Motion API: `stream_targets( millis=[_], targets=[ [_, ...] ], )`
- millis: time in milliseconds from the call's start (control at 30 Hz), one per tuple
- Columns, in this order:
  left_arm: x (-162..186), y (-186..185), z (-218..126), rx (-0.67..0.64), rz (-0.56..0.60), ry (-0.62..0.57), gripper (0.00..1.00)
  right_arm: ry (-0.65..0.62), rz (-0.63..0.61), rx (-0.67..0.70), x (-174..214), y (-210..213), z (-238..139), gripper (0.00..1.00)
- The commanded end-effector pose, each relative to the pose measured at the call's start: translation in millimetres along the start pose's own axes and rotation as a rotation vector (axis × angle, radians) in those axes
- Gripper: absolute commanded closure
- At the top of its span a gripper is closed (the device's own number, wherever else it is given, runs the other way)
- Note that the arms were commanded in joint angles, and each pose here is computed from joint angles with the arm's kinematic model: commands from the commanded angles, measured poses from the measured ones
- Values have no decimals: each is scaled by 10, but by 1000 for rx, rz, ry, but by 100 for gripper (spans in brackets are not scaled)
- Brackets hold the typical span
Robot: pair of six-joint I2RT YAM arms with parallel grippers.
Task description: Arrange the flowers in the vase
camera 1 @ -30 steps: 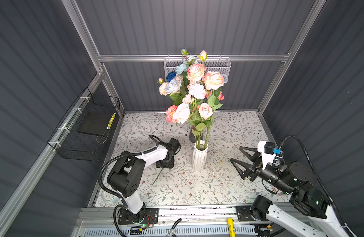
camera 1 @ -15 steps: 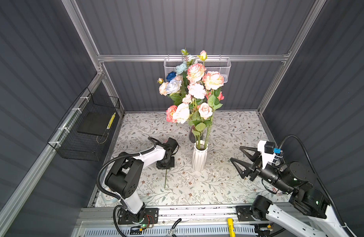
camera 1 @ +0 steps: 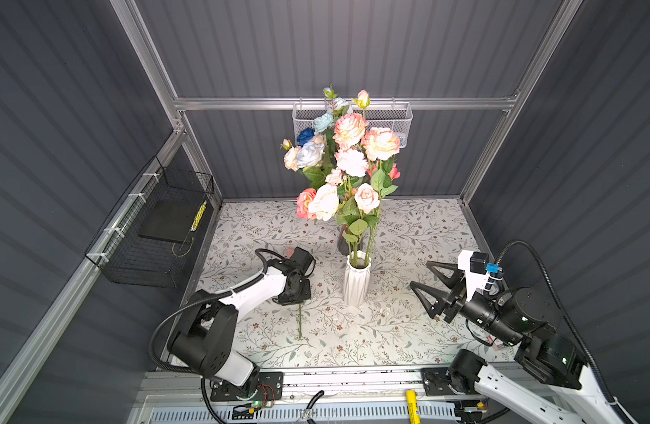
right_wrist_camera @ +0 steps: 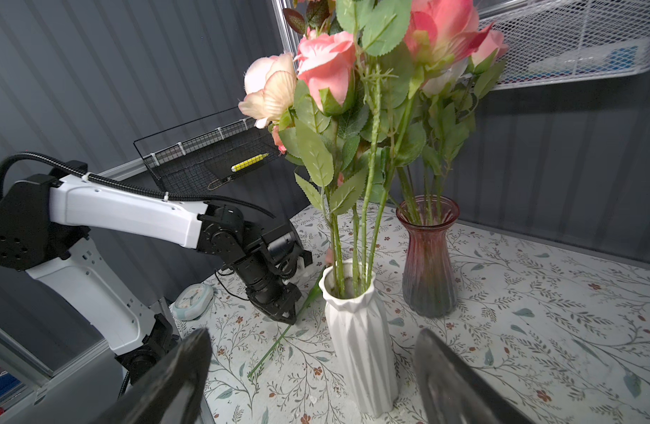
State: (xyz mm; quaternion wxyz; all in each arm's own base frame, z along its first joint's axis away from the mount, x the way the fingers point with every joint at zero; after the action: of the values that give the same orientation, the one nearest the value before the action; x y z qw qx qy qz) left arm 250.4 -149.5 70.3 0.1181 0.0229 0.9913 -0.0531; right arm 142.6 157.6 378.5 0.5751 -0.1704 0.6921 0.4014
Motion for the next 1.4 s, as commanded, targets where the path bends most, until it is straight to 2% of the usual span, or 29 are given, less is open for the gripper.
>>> stream_targets(
  millis=[0, 200, 433, 533, 667, 867, 1000, 1100, 1200, 1367],
  targets=[
    [-124, 62, -238, -7, -54, -105, 100, -20, 6, -9, -94, 37, -12, 12],
    [-229, 137, -731, 22, -91, -278, 100, -27, 21, -32, -170, 98, -6, 12],
    [-348, 136, -1734, 156, -91, -553, 100, -2, 27, -205, -185, 389, 81, 9],
    [-342, 81, -2186, 246, -47, -661, 100, 42, 27, -282, -196, 533, 155, 10],
    [-308, -124, -2779, 417, 81, -799, 100, 138, 27, -385, -192, 749, 369, 19],
    [-76, -210, -3439, 552, 238, -953, 100, 208, -71, -412, -104, 1118, 753, 19],
    [118, -312, -3685, 653, 346, -991, 100, 228, -81, -485, -128, 1402, 979, 18],
    [260, -473, -3798, 784, 437, -1008, 100, 232, -97, -531, -182, 1617, 1142, 18],
    [385, -651, -3849, 918, 531, -994, 100, 232, -94, -559, -202, 1775, 1350, 18],
    [452, -801, -3835, 1009, 612, -941, 100, 189, -69, -582, -374, 1927, 1563, 19]
  ],
)
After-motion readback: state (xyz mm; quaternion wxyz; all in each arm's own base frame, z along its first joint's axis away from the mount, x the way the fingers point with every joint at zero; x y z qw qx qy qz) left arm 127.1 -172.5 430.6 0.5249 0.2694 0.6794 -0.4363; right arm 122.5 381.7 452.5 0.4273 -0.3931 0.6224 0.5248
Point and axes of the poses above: each gripper's point midway between its finger pads, its own z axis out along the fingers, its own y axis along the line the jaws close on, x = y × z, the point moved 1 cm from there along -z, back along the fingers, and after that the axes turned 7 degrees about z, right-handed, at the moved point
